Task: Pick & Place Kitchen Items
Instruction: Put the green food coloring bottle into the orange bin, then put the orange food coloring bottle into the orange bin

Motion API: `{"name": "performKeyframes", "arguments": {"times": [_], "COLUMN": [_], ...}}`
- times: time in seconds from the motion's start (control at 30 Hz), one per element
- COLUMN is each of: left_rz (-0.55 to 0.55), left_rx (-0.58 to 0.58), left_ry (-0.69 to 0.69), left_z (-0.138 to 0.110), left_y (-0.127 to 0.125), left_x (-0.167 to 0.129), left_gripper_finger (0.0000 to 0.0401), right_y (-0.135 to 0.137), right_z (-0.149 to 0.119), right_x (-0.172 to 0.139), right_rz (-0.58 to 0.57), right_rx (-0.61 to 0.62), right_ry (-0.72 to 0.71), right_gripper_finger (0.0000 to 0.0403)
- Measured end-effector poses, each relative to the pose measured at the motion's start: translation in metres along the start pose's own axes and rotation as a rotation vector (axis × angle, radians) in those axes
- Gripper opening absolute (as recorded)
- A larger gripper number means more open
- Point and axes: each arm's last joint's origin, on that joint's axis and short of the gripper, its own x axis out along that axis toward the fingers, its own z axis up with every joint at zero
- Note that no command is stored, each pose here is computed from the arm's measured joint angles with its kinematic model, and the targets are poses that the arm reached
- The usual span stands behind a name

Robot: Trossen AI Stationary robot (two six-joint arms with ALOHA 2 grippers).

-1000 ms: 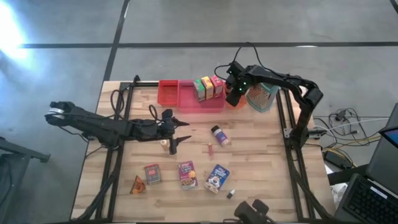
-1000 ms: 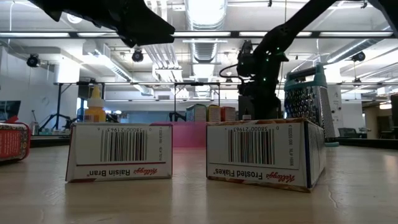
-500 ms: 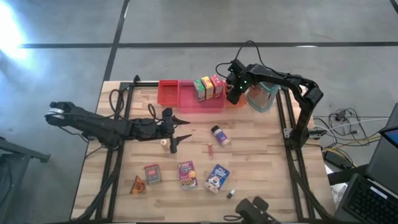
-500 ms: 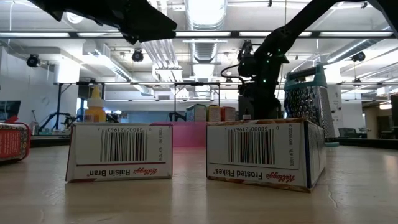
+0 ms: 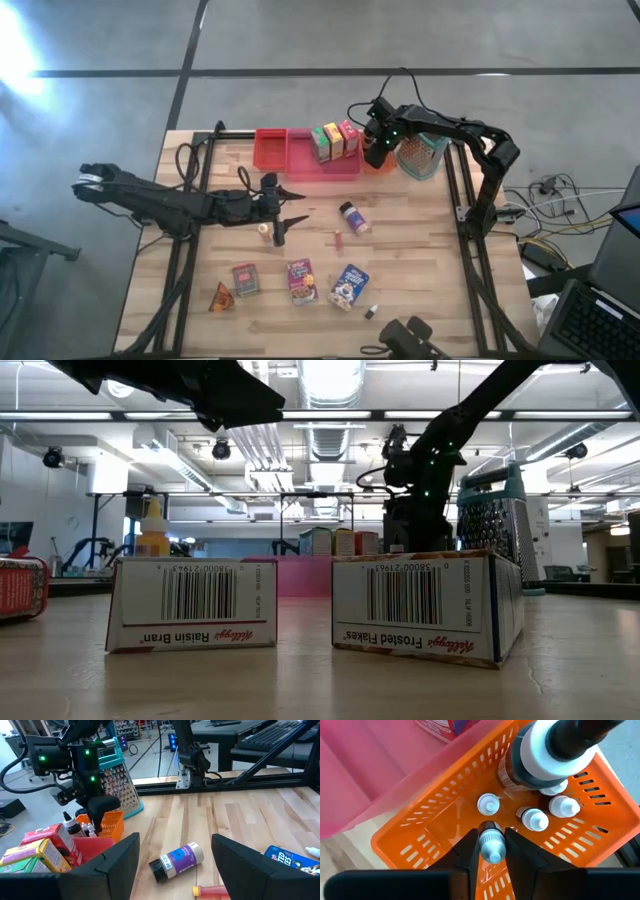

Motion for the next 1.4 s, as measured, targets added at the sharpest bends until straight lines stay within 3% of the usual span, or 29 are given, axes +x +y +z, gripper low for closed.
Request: {"name": "performKeyframes", "arguments": {"times": [0.2, 0.37, 0.67, 1.07, 1.4], "left_rz": [0.000, 0.000, 0.000, 0.000, 0.000], "left_rx": [-0.001, -0.001, 0.004, 0.006, 0.007], "left_ry": [0.000, 0.000, 0.002, 0.002, 0.002], "left_z": [0.000, 0.000, 0.000, 0.000, 0.000], "left_y": [0.000, 0.000, 0.000, 0.000, 0.000], "left_x": [0.000, 0.000, 0.000, 0.000, 0.000], "left_gripper_finger": [0.0252, 0.0252, 0.0252, 0.0252, 0.0252], "right_y": [0.000, -0.001, -0.003, -0.002, -0.002], "right_z": [0.001, -0.001, 0.001, 0.001, 0.002], "right_x": [0.003, 0.025, 0.039, 0.032, 0.022], "right_rz": [0.000, 0.021, 0.029, 0.023, 0.020], "right_rx": [0.000, 0.001, -0.006, 0.000, 0.002], "right_ry": [-0.012, 0.051, 0.083, 0.067, 0.044], "right_gripper_finger": [0.0079, 0.0092, 0.0073, 0.0145, 0.0177]}}
